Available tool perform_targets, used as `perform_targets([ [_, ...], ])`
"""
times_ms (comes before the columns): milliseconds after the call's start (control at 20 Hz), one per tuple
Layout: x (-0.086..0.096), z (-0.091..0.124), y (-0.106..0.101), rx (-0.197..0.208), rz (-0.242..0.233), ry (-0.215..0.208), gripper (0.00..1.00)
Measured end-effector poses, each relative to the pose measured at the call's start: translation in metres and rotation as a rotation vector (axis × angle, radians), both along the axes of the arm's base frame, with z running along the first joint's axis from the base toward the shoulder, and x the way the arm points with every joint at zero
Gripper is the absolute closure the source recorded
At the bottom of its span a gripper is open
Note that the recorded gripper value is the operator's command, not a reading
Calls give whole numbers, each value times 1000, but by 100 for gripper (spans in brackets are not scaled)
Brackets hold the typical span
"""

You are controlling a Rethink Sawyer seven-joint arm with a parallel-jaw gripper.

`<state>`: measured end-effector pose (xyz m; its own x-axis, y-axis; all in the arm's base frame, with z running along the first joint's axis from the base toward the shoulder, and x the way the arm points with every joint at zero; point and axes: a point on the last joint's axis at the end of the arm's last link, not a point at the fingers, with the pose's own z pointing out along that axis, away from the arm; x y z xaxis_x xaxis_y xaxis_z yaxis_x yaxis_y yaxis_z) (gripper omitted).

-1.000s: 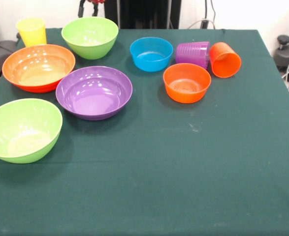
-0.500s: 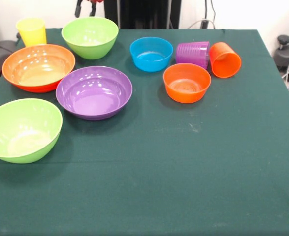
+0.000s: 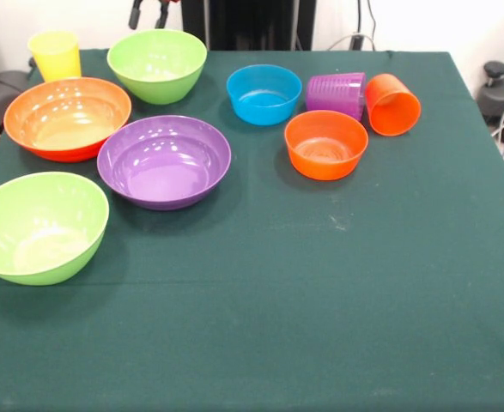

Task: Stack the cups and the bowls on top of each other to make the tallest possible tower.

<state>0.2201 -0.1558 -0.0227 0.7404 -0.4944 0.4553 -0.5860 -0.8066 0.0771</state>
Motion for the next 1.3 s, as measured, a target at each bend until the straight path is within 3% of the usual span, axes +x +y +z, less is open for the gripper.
perform_targets([
  [750,17,9,8,-54,44,-113,0],
  [1300,30,10,15,-67,61,-172,0],
])
